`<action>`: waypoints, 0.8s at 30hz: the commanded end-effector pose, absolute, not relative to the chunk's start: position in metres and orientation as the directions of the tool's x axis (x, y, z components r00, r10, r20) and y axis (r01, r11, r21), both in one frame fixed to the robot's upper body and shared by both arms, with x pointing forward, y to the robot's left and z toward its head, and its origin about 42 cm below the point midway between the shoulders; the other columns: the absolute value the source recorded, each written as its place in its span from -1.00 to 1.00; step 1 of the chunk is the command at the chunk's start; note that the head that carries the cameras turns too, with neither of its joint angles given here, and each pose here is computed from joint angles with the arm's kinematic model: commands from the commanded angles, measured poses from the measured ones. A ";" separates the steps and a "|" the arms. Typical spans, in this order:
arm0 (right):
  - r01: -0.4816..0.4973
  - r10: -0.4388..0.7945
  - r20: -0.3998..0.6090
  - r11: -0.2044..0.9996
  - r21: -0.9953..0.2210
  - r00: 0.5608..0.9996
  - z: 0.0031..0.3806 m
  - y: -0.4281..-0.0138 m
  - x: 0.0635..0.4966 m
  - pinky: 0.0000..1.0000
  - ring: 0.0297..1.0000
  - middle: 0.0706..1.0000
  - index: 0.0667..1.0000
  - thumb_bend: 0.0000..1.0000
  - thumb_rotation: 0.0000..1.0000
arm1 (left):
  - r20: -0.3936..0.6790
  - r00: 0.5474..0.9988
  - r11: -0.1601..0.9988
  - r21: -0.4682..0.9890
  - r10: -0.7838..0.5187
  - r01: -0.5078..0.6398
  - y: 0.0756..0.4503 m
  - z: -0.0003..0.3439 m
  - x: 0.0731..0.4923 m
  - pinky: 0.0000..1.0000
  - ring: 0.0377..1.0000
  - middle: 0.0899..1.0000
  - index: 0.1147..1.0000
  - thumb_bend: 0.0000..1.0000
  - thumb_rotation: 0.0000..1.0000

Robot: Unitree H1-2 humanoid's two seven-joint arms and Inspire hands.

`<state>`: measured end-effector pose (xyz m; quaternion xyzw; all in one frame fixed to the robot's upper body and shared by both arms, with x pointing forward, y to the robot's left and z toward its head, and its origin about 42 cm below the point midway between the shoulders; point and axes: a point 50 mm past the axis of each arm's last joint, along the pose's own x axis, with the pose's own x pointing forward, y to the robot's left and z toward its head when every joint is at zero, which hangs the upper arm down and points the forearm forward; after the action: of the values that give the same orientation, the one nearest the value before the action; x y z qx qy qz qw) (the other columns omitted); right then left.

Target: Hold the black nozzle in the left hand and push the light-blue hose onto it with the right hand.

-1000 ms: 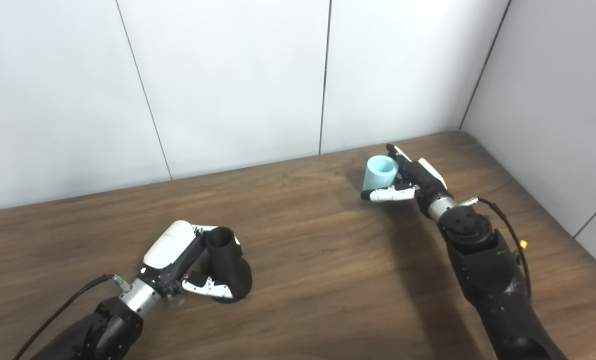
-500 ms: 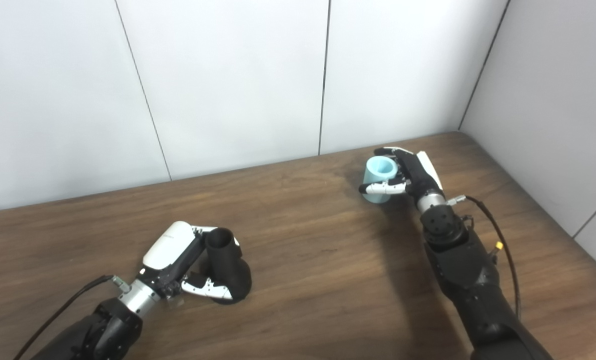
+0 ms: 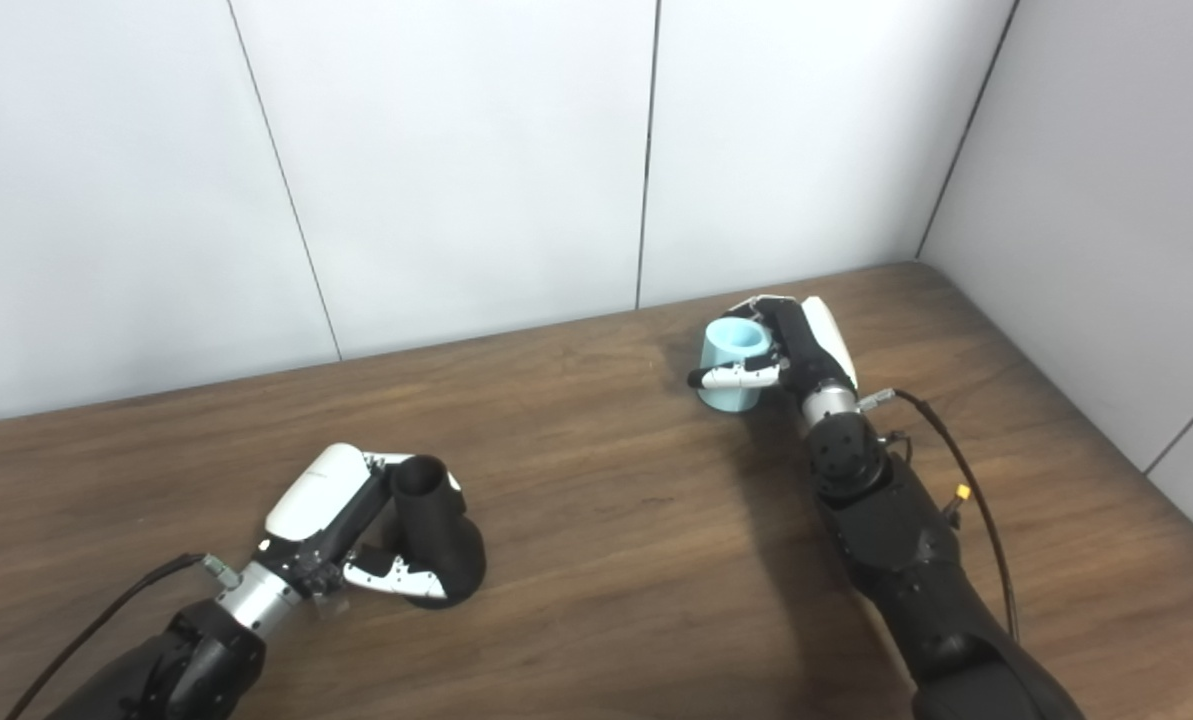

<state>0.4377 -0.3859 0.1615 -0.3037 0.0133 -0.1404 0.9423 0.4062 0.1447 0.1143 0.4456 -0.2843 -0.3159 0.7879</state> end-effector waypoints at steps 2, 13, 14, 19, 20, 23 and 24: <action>0.243 -0.231 0.095 0.777 -0.580 0.968 0.174 -0.383 0.437 -0.37 -0.31 -0.22 -0.03 0.06 -1.00 | -0.163 0.655 0.196 0.877 -0.738 0.439 0.198 0.029 0.348 -0.22 -0.17 -0.17 -0.14 0.01 -1.00; 0.191 -0.043 0.299 0.853 -0.486 0.953 0.270 -0.321 0.426 -0.40 -0.33 -0.20 -0.08 0.06 -1.00 | -0.152 0.639 0.198 0.875 -0.754 0.442 0.177 0.028 0.348 -0.22 -0.19 -0.16 -0.14 0.01 -1.00; 0.174 -0.019 0.317 0.867 -0.468 0.948 0.280 -0.311 0.424 -0.39 -0.33 -0.19 -0.09 0.07 -1.00 | -0.153 0.639 0.198 0.874 -0.754 0.444 0.175 0.027 0.348 -0.22 -0.19 -0.16 -0.14 0.01 -1.00; 0.119 0.077 0.391 0.884 -0.452 0.917 0.317 -0.275 0.413 -0.36 -0.31 -0.16 -0.11 0.07 -0.99 | -0.152 0.639 0.214 0.863 -0.754 0.457 0.167 0.026 0.348 -0.24 -0.19 -0.13 -0.15 0.01 -1.00; 0.113 0.090 0.400 0.883 -0.456 0.912 0.323 -0.270 0.411 -0.35 -0.31 -0.15 -0.11 0.07 -0.99 | -0.153 0.638 0.212 0.863 -0.755 0.459 0.166 0.026 0.348 -0.24 -0.19 -0.14 -0.15 0.01 -1.00; 0.073 0.139 0.424 0.892 -0.446 0.895 0.343 -0.250 0.404 -0.38 -0.32 -0.13 -0.13 0.07 -0.99 | -0.154 0.635 0.211 0.862 -0.757 0.461 0.163 0.026 0.347 -0.25 -0.19 -0.14 -0.15 0.01 -1.00; 0.055 0.159 0.431 0.895 -0.443 0.888 0.349 -0.245 0.403 -0.40 -0.35 -0.14 -0.12 0.07 -0.99 | -0.155 0.634 0.211 0.861 -0.758 0.463 0.162 0.026 0.347 -0.25 -0.19 -0.14 -0.15 0.01 -1.00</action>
<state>0.4055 -0.2538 0.3105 -0.2310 -0.1791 0.0211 0.9561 0.4070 0.1349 0.1155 0.4438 -0.2828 -0.3190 0.7882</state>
